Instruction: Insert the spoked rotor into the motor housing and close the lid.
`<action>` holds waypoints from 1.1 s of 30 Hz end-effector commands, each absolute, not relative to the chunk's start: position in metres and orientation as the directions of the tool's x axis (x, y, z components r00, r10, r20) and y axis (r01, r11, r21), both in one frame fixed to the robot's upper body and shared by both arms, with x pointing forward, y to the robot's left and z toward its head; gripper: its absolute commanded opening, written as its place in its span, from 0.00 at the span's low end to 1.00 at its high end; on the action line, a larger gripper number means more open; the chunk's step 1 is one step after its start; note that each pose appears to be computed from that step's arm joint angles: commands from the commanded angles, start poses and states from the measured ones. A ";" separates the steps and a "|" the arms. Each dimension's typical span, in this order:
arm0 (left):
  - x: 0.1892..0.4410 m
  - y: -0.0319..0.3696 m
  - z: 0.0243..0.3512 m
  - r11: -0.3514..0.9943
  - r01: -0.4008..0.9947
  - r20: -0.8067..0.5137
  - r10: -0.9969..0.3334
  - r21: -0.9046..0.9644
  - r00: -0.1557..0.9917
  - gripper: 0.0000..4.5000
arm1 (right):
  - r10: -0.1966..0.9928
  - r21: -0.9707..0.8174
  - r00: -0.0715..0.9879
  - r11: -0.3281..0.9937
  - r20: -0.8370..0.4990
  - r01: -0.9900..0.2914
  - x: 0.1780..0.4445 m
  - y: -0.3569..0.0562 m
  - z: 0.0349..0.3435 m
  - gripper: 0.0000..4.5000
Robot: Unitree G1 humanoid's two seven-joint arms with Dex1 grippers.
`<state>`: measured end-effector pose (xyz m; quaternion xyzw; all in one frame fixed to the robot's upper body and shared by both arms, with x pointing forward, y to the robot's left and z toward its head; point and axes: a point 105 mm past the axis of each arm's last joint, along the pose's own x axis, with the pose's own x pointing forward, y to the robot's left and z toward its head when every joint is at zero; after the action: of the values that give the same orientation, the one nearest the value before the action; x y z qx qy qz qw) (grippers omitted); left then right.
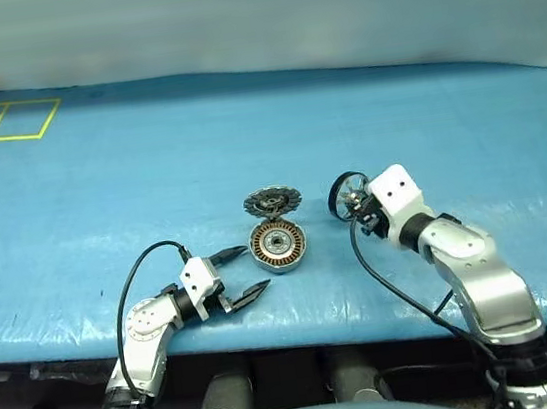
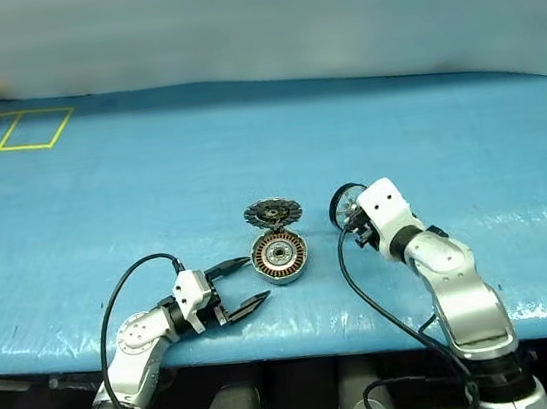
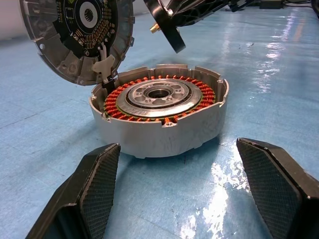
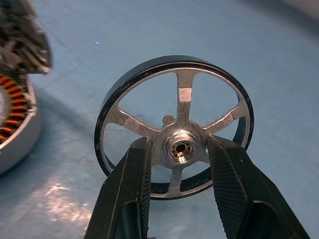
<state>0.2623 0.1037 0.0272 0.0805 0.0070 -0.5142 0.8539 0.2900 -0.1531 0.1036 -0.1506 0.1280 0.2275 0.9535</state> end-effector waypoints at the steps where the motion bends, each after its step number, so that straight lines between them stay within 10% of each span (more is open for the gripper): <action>1: 0.265 0.108 0.031 0.467 0.873 -0.081 -0.873 0.141 0.480 0.91 | 0.454 -0.199 0.850 0.837 -0.267 -0.510 0.275 -0.147 0.117 0.30; 15: 0.269 0.109 0.035 0.470 0.875 -0.049 -0.877 0.113 0.477 0.91 | 0.718 -0.109 0.663 0.657 -0.210 -0.746 0.252 -0.089 0.129 0.30; 33: 0.263 0.106 0.038 0.463 0.881 -0.019 -0.884 0.095 0.467 0.91 | 0.761 -0.254 0.539 0.476 -0.360 -0.842 0.263 -0.072 0.113 0.30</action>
<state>0.2627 0.1071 0.0296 0.0414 0.0010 -0.5166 0.8552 0.2638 -0.0739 0.1065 -0.1919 0.1145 0.4629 0.8578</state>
